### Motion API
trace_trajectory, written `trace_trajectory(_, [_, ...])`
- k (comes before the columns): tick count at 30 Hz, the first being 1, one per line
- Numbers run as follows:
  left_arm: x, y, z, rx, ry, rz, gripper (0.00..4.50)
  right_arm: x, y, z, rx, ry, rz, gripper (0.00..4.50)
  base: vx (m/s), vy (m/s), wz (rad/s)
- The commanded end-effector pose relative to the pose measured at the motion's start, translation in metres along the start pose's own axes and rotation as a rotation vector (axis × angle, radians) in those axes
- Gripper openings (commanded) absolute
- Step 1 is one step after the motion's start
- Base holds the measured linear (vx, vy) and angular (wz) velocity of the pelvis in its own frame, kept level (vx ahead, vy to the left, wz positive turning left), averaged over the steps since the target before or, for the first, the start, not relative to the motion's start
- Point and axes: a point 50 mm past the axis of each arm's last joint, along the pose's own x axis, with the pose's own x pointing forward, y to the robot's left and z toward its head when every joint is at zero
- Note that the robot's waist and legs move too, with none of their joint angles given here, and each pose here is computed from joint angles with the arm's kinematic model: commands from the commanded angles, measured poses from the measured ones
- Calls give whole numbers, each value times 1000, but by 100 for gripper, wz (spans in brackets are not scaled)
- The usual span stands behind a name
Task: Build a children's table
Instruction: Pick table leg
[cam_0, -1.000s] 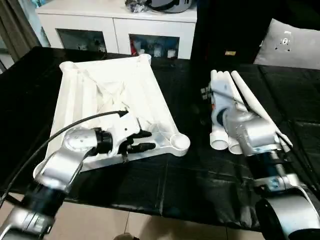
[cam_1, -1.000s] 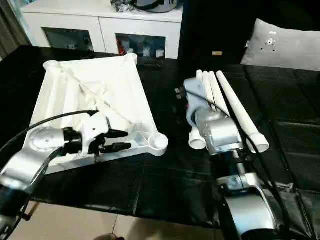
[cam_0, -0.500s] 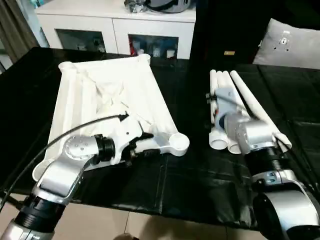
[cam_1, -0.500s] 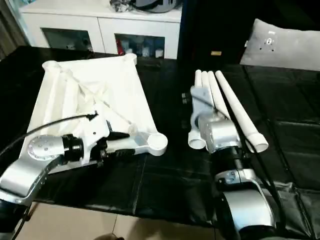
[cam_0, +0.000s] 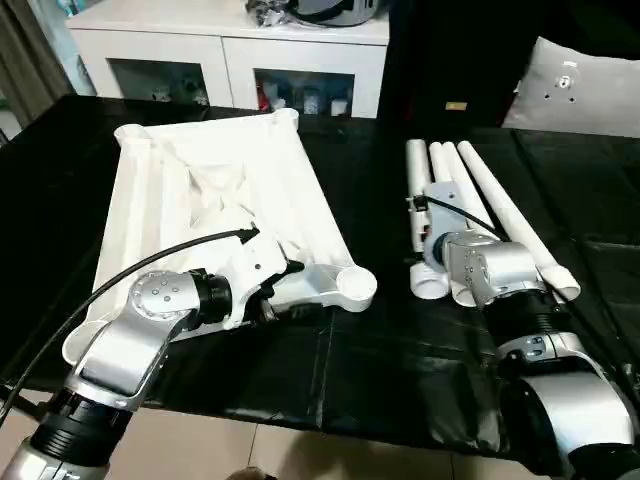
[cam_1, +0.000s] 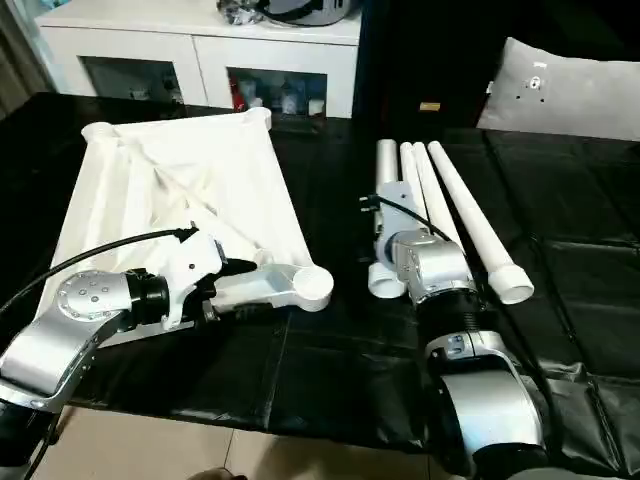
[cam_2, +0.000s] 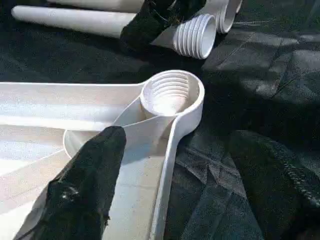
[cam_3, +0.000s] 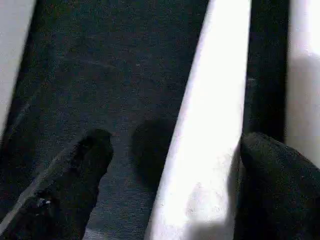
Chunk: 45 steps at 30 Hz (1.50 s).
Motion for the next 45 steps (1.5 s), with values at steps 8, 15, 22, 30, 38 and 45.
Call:
trace_trajectory(8, [1, 0, 9, 29, -9, 6, 448, 4, 1, -9, 7, 85, 78, 342, 0, 0, 0])
trace_trajectory(15, [0, 1, 9, 34, -10, 10, 450, 2, -1, -8, 3, 177, 123, 269, 0, 0, 0])
trace_trajectory(22, [2, 1, 11, 34, -14, 9, 450, 0, -2, -5, -10, 190, 165, 221, 0, 0, 0])
trace_trajectory(30, [-1, 3, 9, 35, -5, 27, 450, 0, -5, -6, -2, 175, 173, 184, 0, 0, 0])
trace_trajectory(38, [0, 5, 9, 51, -7, 39, 450, -1, -5, -6, 64, 103, 209, 184, 0, 0, 0])
trace_trajectory(45, [-1, 15, 15, 55, -68, 145, 450, -17, -10, 23, 146, -157, 253, 183, 0, 0, 0])
